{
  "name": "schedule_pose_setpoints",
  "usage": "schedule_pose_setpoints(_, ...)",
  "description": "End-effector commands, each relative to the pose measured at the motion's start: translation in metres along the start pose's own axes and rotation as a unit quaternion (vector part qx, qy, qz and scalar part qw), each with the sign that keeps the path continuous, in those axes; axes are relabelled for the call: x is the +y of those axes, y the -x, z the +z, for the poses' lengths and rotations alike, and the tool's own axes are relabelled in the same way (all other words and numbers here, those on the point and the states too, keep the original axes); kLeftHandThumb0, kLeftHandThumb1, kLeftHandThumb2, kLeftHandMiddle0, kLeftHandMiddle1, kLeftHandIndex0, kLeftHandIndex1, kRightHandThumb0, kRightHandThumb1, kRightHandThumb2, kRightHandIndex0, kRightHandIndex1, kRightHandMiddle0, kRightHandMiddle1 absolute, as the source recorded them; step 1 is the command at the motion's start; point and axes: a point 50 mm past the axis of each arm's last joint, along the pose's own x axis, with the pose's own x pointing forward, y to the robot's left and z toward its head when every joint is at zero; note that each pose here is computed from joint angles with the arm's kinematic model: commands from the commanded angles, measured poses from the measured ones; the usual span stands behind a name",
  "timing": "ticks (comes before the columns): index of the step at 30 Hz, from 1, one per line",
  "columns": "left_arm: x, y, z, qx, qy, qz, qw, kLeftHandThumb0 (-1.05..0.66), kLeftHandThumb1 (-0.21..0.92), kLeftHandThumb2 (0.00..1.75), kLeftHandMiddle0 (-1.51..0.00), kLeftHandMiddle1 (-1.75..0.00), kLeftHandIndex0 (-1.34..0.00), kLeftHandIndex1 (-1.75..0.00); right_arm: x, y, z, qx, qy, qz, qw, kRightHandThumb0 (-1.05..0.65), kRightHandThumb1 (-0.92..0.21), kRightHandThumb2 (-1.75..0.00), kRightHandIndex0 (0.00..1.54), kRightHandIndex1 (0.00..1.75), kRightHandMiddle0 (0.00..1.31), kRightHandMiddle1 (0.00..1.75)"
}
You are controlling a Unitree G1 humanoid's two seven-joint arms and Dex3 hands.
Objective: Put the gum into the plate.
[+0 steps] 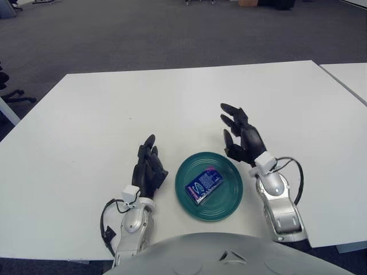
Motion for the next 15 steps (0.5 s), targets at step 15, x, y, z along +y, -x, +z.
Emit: schedule_pose_setpoints(15, 0.004, 0.000, 0.002, 0.012, -0.021, -0.012, 1.000, -0.91, 0.92, 0.96, -0.35, -0.04, 0.00, -0.87, -0.045, 0.027, -0.019, 0.074, 0.001, -0.068, 0.995, -0.69, -0.92, -0.86, 0.54, 0.17, 0.01, 0.96)
